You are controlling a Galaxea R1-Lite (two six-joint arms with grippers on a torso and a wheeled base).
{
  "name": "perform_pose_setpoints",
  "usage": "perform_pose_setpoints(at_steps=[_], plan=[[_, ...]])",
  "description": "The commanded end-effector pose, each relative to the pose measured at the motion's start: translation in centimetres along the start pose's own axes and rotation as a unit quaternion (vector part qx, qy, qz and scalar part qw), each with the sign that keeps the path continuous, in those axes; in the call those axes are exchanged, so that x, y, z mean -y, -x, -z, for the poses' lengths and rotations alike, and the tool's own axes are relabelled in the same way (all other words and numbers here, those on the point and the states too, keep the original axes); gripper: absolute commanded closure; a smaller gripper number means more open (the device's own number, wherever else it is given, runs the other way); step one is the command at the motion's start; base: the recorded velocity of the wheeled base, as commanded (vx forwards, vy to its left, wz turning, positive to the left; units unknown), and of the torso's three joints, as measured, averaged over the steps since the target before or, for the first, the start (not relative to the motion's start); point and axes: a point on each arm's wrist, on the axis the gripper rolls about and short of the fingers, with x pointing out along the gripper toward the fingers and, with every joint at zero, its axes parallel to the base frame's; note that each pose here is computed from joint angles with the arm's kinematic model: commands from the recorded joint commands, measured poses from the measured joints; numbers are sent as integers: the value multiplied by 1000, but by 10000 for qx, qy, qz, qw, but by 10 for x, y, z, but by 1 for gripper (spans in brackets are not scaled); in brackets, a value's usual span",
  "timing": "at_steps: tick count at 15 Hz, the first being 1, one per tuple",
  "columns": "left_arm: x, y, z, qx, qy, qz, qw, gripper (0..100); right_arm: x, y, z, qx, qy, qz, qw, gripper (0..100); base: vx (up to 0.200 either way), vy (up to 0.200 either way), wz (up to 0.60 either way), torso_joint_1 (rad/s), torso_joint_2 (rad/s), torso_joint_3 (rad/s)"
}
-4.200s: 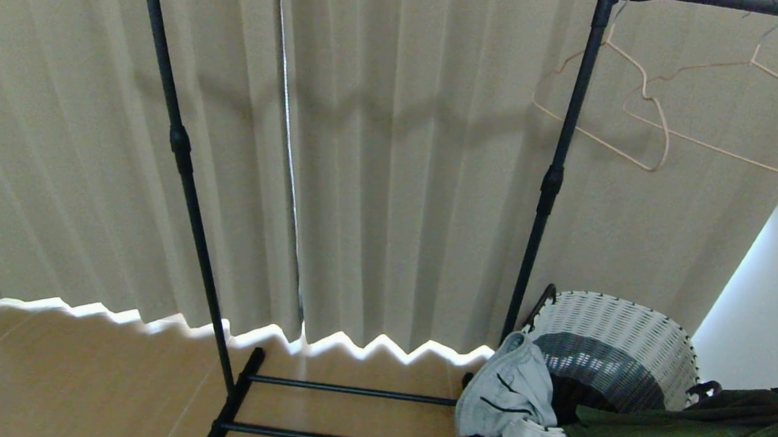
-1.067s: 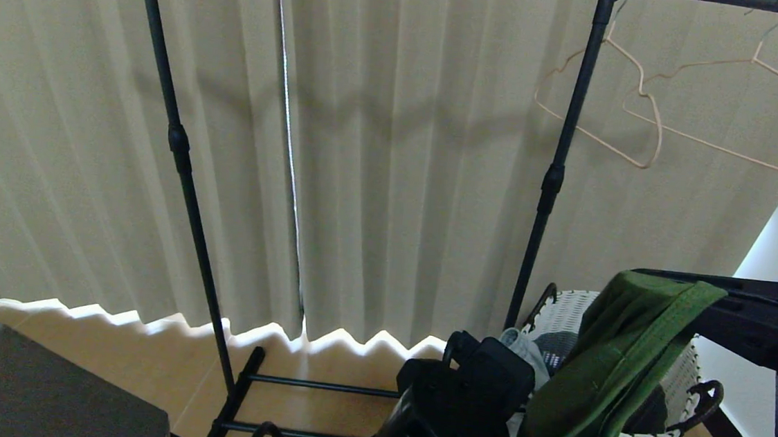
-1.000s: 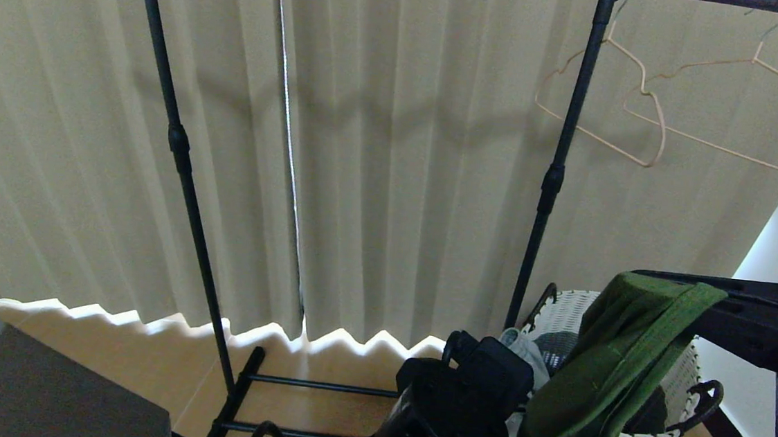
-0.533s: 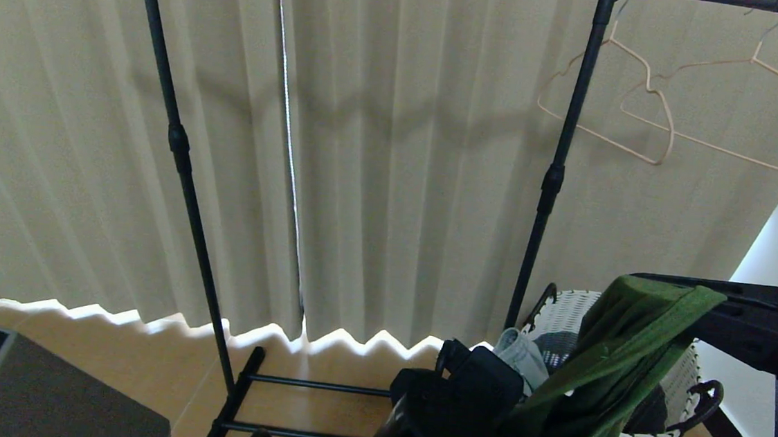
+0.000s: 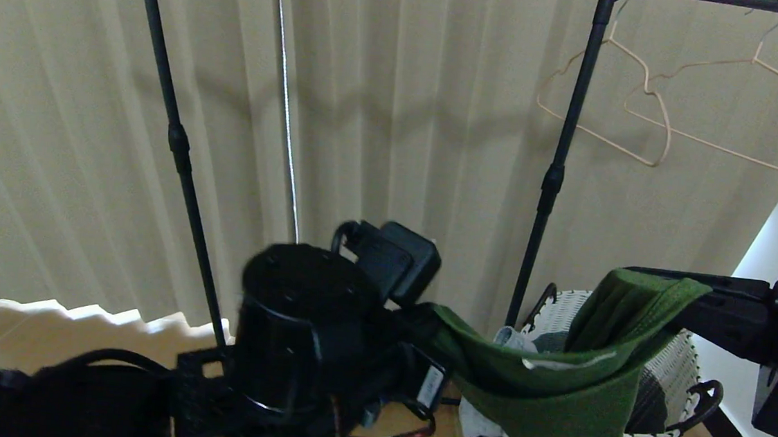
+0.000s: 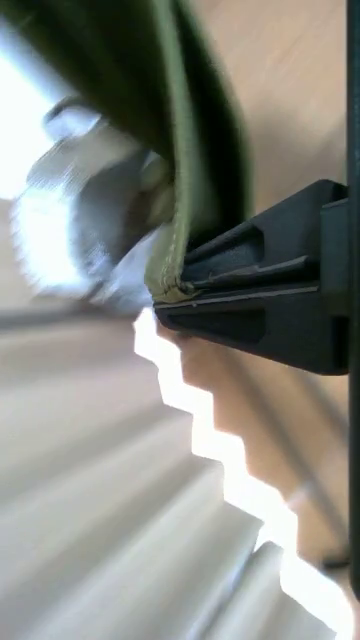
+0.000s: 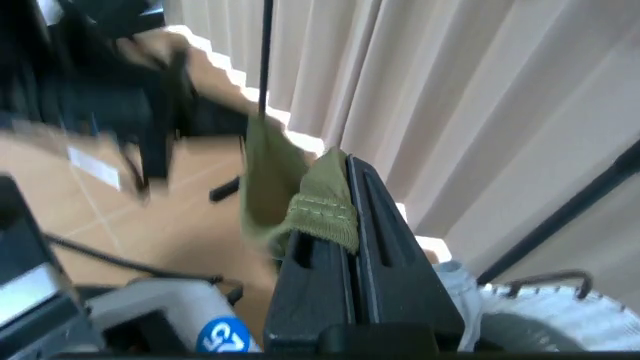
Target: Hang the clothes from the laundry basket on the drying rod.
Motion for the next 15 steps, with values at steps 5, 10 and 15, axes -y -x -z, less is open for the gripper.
perform_pose_setpoints(at_steps=[5,10,15], plan=[[-67,77,-79,893,-25,-826,9926,100,10,-6,-23,277,1,240,9993,100,0,0,0,0,0,0],[-80,96,-123,1227,-404,-1092,9856,100,21,-4,-42,555,-7,537,9970,100,0,0,0,0,0,0],[-94,99,-132,1006,-737,-1349,9830,100,26,-8,-49,618,-16,618,9962,100,0,0,0,0,0,0]])
